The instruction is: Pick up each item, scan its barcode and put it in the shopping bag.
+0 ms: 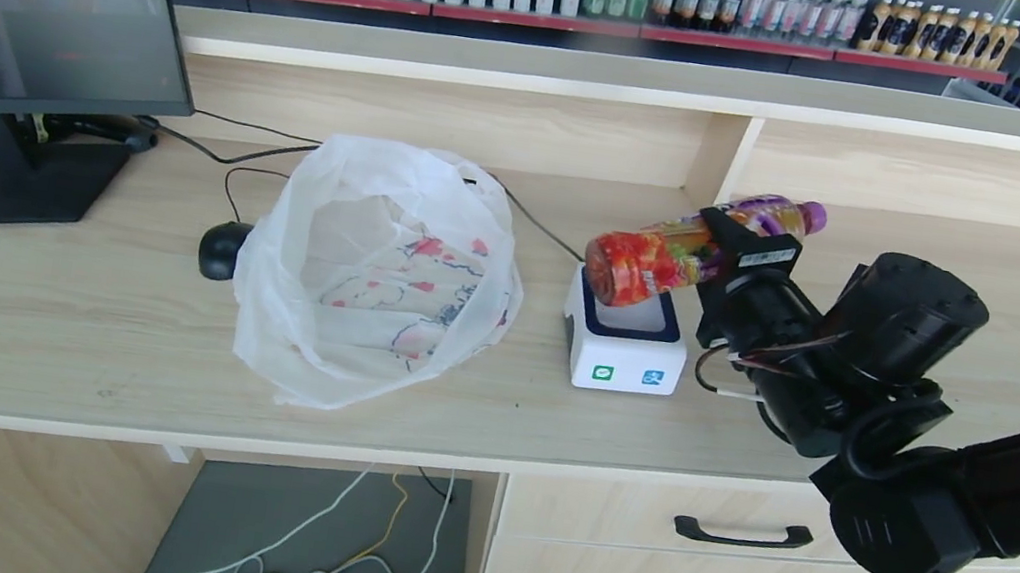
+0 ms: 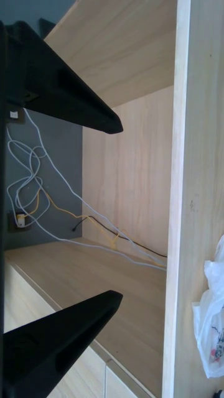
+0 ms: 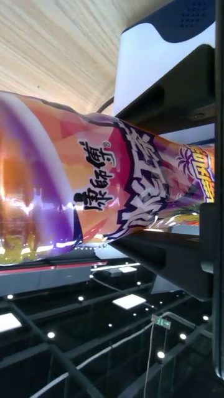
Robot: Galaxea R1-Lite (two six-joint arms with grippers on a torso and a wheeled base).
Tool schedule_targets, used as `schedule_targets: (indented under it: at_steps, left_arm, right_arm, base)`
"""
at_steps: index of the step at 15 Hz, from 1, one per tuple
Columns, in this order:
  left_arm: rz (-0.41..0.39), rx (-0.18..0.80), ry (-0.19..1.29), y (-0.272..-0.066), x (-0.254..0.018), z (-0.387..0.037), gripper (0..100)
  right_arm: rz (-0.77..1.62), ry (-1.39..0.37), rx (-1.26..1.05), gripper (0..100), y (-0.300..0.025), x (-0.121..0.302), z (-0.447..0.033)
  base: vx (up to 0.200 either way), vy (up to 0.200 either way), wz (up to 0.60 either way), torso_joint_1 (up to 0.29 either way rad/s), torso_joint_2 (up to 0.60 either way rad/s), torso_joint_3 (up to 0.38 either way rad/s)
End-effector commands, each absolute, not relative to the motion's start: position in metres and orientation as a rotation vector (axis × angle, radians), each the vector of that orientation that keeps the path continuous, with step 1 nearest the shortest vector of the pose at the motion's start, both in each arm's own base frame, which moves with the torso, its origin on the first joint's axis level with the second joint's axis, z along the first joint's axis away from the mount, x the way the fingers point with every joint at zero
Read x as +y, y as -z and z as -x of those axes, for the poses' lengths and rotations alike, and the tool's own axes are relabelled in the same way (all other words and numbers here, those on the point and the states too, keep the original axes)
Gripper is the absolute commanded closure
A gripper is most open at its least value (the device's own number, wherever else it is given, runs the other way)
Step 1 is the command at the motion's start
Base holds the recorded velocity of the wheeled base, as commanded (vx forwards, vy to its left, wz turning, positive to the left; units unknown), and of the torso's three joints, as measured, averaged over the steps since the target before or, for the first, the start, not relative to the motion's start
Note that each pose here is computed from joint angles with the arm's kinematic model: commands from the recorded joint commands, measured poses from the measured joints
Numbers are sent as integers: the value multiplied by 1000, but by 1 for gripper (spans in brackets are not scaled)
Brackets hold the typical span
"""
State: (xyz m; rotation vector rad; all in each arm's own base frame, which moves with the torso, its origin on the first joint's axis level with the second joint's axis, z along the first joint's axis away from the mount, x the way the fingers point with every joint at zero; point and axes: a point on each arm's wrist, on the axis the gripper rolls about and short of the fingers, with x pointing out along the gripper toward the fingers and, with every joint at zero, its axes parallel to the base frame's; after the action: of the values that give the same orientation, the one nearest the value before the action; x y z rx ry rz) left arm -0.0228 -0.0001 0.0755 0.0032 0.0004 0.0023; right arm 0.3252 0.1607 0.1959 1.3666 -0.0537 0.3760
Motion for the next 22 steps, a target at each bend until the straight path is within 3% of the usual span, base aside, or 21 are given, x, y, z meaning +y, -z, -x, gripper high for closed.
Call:
schedule_targets:
  at_steps: [1,13,22]
  left_arm:
    - [-3,0,-3,-75,0,23,0]
    - [-3,-2,-3,-76,0,23,0]
    - [-3,0,-3,-75,0,23,0]
  right_arm:
    - [-1375,-359,-37,100,-190,160,-326]
    - [-1398,-365,-47,100,-193,158,-326]
    - [-1245,-574,-180,100,-224,157,-307]
  base:
    - [0,0,0,0,0,0]
    - [0,0,0,0,0,0]
    - [0,0,0,0,0,0]
